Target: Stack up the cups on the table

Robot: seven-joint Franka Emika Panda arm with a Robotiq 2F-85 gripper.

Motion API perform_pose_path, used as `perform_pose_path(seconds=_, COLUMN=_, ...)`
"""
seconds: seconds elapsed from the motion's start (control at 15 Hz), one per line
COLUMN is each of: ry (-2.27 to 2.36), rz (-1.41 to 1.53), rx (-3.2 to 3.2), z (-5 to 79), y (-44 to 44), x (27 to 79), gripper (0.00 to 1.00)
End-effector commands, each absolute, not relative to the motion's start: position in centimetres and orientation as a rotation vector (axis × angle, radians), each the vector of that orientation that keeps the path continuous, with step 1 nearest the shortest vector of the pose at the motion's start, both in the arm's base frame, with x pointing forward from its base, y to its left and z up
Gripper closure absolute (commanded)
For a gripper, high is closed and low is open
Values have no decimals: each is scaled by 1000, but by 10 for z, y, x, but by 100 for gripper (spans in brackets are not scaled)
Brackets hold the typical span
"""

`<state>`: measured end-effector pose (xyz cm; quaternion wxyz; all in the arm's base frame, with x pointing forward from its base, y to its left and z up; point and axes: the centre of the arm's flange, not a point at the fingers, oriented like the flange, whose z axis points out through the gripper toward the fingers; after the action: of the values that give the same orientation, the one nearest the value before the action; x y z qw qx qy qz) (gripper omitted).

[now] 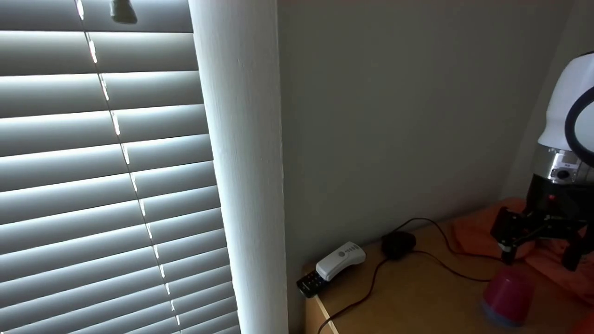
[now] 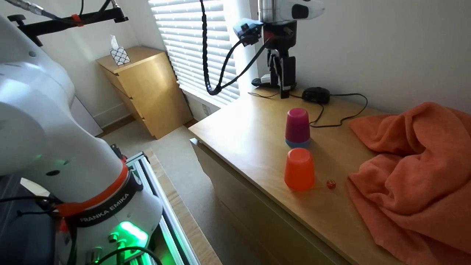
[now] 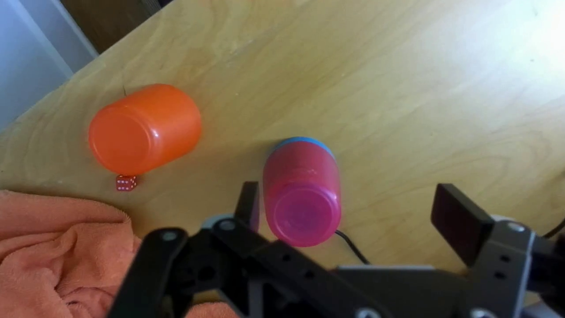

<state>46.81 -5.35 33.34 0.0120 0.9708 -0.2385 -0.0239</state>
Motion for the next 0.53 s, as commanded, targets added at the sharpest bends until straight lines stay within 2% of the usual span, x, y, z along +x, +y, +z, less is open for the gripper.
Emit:
perform_pose_path(seconds=0.0, ry=-821, rz=-140, rx=3005, z=312, y=-69, x=480, gripper=0)
perform_pose_path(seconds=0.47, ry=-957, rz=-216, rx=3020, z=286, y=-91, x=485, gripper=0)
